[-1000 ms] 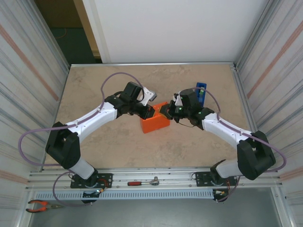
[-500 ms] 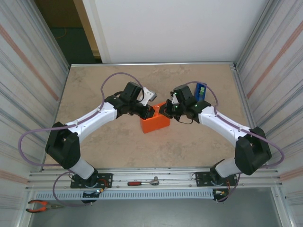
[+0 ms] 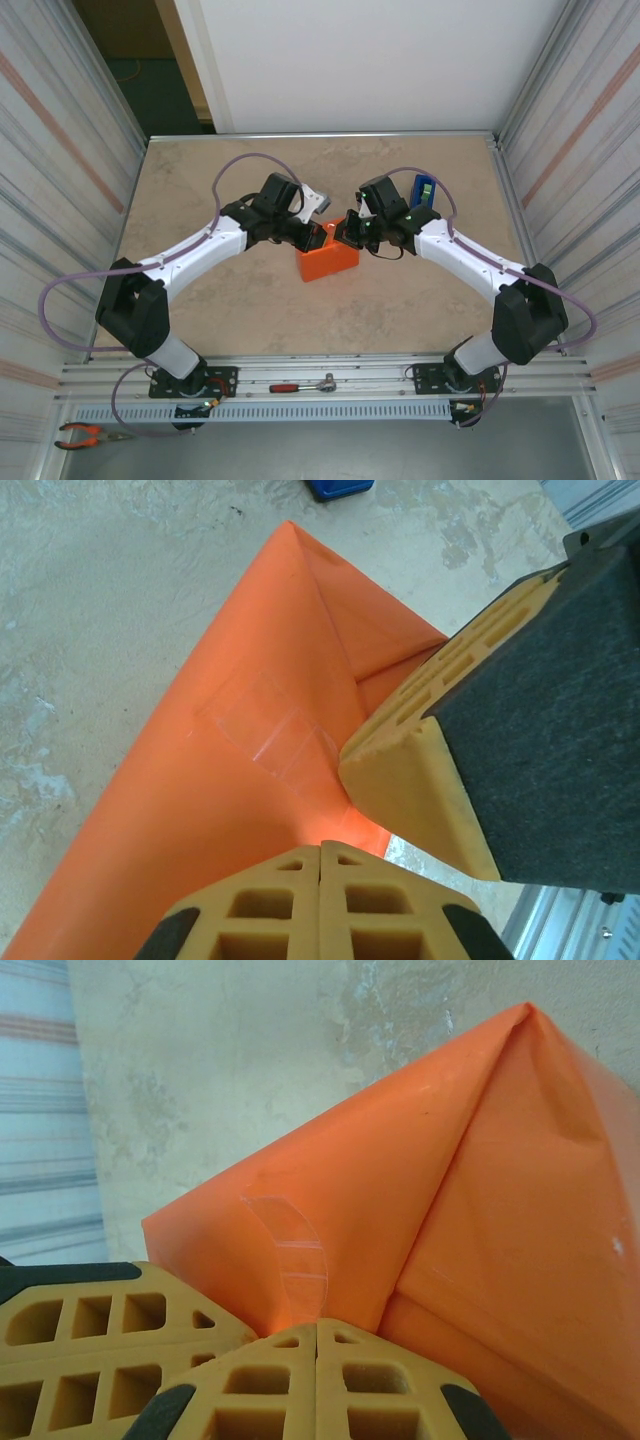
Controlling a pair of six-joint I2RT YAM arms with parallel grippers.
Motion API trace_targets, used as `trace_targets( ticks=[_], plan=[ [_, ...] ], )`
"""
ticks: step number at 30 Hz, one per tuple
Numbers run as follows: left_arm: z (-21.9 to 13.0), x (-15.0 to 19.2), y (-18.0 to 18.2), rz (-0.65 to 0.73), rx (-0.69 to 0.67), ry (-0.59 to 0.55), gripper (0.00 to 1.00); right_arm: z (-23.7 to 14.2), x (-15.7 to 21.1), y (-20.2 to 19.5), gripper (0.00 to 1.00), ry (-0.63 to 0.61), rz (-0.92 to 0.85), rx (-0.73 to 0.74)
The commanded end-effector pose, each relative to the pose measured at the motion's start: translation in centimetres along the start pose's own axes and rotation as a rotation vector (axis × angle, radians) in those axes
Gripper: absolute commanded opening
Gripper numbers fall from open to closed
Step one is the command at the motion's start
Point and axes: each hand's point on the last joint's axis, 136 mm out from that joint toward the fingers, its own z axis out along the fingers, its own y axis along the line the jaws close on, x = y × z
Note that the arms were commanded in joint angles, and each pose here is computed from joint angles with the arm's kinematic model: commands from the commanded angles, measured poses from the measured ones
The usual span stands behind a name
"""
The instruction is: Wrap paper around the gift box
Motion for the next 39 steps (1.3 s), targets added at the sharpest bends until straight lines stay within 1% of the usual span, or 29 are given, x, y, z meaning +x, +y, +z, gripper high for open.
trace_targets(
  ticks=[1,5,8,15,22,32,39],
  plan=[
    [-1.1,0.0,-0.4,-0.087,0.043,0.011,0.00,1.6,3.1,-4.7,0.00,0.106,0.027,0.186],
    [-3.4,-3.1,-0.3,-0.127,0.060,-0.084,0.00,1.6,3.3,-5.1,0.00,0.110,0.033,0.195],
    [-4.2,-4.6,-0.6,-0.124,0.070,-0.114,0.00,1.6,3.5,-5.4,0.00,0.109,0.038,0.203],
    [-3.2,-6.1,-1.4,-0.124,0.113,-0.110,0.00,1.7,3.7,-5.9,0.00,0.106,0.051,0.207],
    [-1.4,-5.9,-1.7,-0.133,0.119,-0.087,0.00,1.8,3.8,-6.0,0.00,0.106,0.052,0.210],
    [1.0,-3.1,0.1,-0.222,0.089,-0.043,0.00,1.9,3.9,-6.1,0.00,0.111,0.055,0.208],
    [2.1,-2.0,0.6,-0.246,0.088,-0.016,0.00,2.0,3.9,-6.1,0.00,0.113,0.058,0.208]
  ],
)
